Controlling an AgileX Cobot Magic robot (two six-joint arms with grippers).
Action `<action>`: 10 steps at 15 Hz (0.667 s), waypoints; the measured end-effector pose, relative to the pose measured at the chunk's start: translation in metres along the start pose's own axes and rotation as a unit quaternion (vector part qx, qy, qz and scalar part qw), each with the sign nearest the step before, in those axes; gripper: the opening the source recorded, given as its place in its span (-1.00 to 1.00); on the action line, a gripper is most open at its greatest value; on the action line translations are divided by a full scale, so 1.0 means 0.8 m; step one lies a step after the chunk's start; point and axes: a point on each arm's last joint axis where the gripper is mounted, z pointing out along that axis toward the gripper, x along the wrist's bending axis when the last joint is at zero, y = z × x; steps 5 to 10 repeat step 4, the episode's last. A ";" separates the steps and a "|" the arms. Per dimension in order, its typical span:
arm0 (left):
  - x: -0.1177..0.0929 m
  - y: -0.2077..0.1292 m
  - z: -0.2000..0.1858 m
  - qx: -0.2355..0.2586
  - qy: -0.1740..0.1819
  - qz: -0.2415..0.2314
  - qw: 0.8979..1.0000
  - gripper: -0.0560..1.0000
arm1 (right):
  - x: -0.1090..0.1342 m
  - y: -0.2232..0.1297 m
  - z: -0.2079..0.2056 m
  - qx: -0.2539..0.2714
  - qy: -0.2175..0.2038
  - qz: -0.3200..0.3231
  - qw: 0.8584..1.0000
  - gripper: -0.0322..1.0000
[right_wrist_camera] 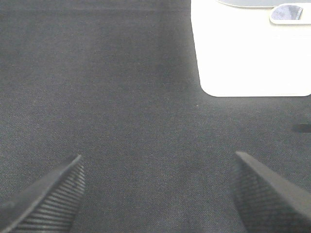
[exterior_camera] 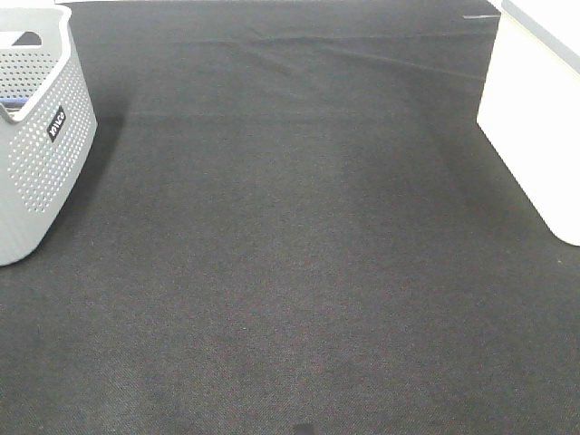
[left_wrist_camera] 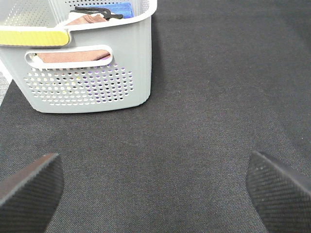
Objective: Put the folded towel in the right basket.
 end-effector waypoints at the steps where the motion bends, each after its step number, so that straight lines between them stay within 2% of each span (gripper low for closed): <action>1: 0.000 0.000 0.000 0.000 0.000 0.000 1.000 0.94 | 0.000 0.000 0.000 0.000 0.000 0.000 1.000 0.56; 10: 0.000 0.000 0.000 0.000 0.000 0.000 1.000 0.94 | 0.000 0.000 0.000 0.000 0.000 0.000 1.000 0.56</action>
